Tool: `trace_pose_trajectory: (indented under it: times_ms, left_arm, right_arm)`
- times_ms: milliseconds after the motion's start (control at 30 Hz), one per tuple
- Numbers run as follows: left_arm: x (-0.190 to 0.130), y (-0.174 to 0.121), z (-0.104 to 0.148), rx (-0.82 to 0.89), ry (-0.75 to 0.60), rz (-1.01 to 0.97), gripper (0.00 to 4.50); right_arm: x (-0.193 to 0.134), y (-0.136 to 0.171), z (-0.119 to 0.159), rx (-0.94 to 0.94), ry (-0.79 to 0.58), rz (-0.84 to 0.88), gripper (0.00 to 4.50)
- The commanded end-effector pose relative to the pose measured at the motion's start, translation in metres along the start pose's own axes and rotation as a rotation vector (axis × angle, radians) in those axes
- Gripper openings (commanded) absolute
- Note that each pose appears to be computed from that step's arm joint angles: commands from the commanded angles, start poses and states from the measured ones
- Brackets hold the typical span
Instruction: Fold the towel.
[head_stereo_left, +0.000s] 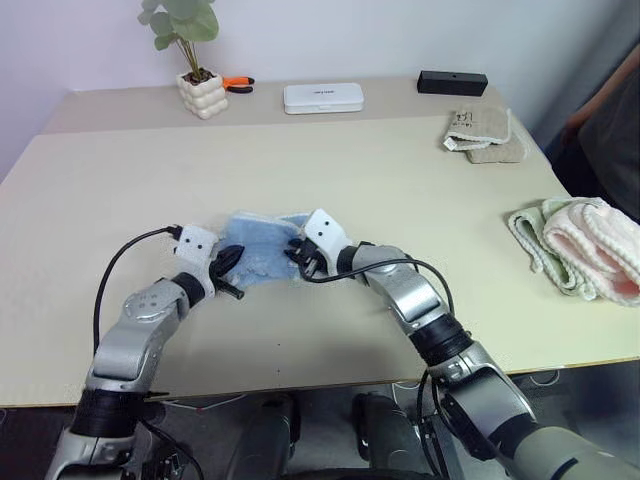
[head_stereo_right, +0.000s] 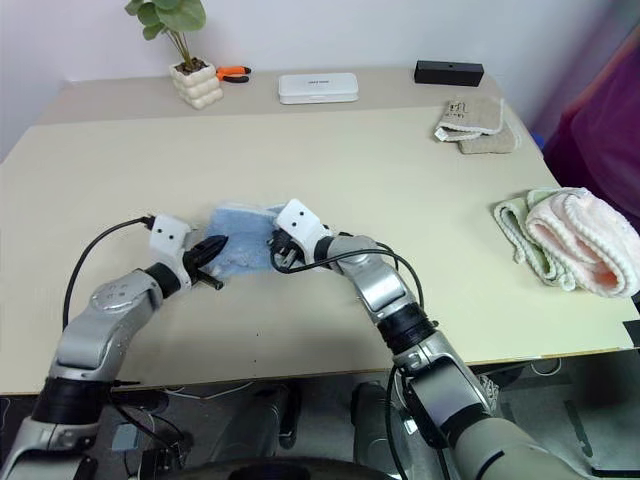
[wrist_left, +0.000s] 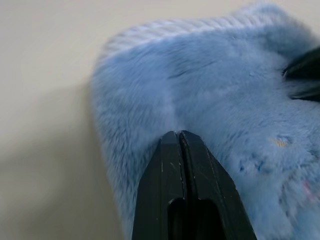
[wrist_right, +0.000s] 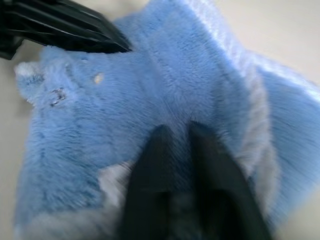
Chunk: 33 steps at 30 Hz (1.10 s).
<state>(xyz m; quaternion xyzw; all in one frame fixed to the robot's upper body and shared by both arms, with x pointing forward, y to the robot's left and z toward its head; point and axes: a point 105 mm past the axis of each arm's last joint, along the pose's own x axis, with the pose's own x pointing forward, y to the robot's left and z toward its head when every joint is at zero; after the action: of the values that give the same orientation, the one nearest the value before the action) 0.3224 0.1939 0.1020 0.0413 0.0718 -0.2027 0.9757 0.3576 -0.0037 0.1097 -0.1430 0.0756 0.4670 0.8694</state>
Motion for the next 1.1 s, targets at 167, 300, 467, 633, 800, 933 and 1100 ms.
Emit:
trace_pose_trajectory:
  times_ms: [167, 300, 467, 633, 800, 933, 1100]
  left_arm:
    - [-0.060, 0.035, 0.040, 0.046, -0.177, 0.112, 0.00]
    - [-0.073, 0.032, 0.040, 0.077, -0.160, 0.079, 0.00]
    - [-0.071, 0.024, 0.044, 0.059, -0.168, 0.047, 0.00]
    - [-0.067, 0.016, 0.042, 0.058, -0.160, 0.030, 0.00]
    - [-0.066, 0.013, 0.042, 0.057, -0.158, 0.022, 0.00]
    - [-0.064, 0.011, 0.043, 0.055, -0.162, 0.019, 0.00]
    - [-0.059, 0.006, 0.043, 0.055, -0.164, -0.001, 0.00]
  right_arm:
    - [-0.042, -0.025, 0.021, 0.304, -0.068, -0.084, 4.42]
    - [-0.039, -0.026, 0.009, 0.484, -0.016, -0.105, 4.42]
    - [-0.019, -0.018, 0.004, 0.604, 0.014, -0.089, 4.42]
    - [-0.003, -0.008, 0.006, 0.614, 0.024, -0.054, 4.42]
    - [0.003, -0.006, 0.019, 0.642, -0.017, -0.034, 2.59]
    - [0.000, -0.006, 0.026, 0.654, -0.047, -0.023, 0.43]
    - [-0.022, -0.045, 0.054, 0.687, -0.221, -0.142, 0.04]
